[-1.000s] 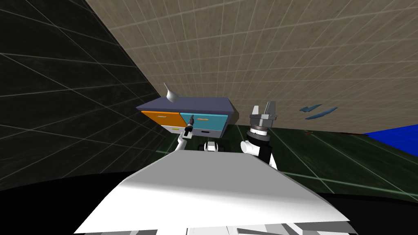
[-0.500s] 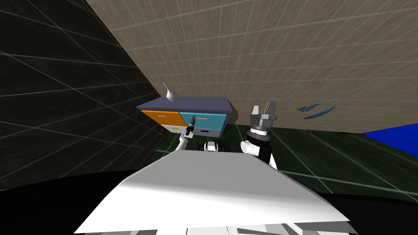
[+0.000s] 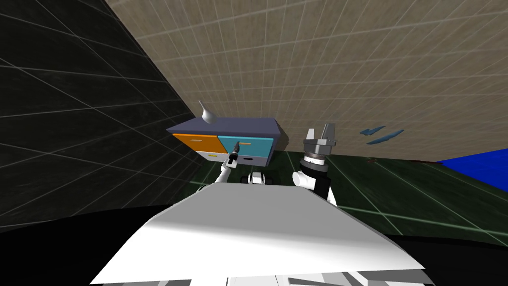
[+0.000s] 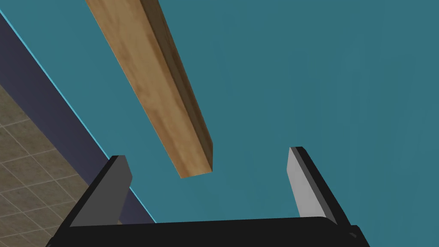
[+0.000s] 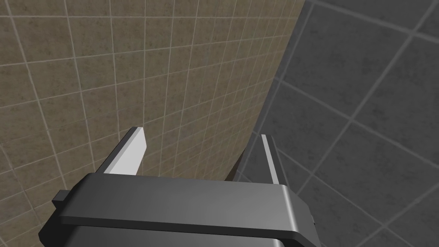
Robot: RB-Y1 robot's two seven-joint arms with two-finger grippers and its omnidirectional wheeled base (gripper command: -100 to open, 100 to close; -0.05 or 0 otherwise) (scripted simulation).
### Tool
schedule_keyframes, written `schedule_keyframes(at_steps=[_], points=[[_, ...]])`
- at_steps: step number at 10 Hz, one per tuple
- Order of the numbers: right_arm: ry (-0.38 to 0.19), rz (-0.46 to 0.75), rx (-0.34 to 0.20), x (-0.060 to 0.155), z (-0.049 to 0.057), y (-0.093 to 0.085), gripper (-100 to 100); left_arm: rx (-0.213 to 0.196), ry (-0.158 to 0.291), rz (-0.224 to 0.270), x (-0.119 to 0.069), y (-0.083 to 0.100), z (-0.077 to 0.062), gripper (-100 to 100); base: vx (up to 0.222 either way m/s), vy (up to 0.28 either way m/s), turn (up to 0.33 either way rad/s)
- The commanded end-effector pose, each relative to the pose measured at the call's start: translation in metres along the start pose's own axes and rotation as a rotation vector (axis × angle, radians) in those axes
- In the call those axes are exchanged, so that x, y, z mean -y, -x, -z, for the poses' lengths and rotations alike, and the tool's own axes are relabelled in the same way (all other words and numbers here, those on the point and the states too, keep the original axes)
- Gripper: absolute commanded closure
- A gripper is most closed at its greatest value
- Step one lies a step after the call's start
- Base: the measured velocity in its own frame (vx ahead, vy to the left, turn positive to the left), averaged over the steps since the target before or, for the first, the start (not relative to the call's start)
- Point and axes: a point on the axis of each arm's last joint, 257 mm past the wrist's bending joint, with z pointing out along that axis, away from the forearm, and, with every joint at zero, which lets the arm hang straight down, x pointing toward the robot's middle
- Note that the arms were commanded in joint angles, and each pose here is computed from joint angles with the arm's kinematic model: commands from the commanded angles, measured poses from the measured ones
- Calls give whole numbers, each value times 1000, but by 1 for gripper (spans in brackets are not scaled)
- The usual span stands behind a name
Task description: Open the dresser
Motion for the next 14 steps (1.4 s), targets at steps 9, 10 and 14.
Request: schedule_keyframes(at_steps=[9, 10, 14], points=[[0, 0, 0, 0, 0, 0, 0, 0, -3, -19, 13, 10, -12, -100, -89, 5, 2], [0, 0, 0, 0, 0, 0, 0, 2, 0, -17, 14, 10, -15, -100, 167, -1, -19], [0, 0, 0, 0, 0, 0, 0, 3, 1, -17, 15, 12, -17, 100, 82, -7, -10]])
